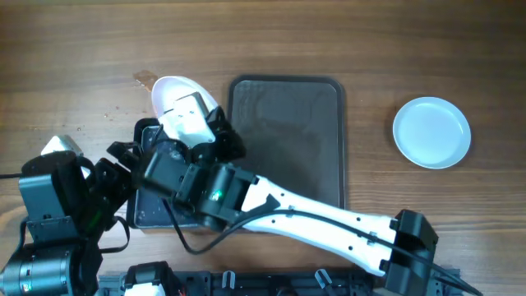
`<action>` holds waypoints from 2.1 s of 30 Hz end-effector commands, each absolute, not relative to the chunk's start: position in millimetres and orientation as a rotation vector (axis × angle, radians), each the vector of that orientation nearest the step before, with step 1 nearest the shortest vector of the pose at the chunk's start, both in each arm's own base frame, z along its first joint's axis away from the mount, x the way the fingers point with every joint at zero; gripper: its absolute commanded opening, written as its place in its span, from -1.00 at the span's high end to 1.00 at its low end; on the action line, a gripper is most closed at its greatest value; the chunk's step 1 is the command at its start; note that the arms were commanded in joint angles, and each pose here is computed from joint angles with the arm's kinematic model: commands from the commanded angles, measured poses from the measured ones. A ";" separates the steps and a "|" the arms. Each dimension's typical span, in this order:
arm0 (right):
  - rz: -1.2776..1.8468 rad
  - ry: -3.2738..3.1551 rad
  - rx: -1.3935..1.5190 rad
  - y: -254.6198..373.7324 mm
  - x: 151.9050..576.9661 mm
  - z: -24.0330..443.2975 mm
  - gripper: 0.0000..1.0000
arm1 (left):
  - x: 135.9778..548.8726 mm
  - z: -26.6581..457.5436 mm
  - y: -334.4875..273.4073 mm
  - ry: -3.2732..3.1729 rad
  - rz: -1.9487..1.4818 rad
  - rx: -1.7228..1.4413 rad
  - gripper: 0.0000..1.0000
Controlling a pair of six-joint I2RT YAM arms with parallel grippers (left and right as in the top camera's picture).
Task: Clean dirty plates on tray and stack at the side
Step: 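Lift the cleaned plate off the tray with the right gripper, then carry the plate right and place it on the plate stack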
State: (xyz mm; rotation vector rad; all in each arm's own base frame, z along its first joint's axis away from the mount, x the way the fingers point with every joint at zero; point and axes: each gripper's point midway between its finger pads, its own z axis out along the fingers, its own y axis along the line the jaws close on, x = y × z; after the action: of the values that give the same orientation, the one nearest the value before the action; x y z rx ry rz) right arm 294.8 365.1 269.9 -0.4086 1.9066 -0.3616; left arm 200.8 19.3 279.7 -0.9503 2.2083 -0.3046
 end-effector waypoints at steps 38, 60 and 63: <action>-0.376 1.838 -0.419 372.6 289.5 290.5 0.91 | 204.3 288.0 11.7 2.196 -0.362 -0.912 -1.00; -0.195 2.057 -0.428 369.5 310.3 252.1 0.90 | 204.3 288.0 11.7 2.196 -0.362 -0.912 -1.00; 0.151 2.437 -0.396 350.8 336.8 201.4 0.91 | 204.3 288.0 11.7 2.196 -0.362 -0.912 -1.00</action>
State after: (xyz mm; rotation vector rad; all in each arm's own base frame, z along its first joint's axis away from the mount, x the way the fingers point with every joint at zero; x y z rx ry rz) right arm 312.5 361.6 238.1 -0.4802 2.0902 -0.2458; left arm 203.7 16.7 281.7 -0.9400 2.2034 -0.3273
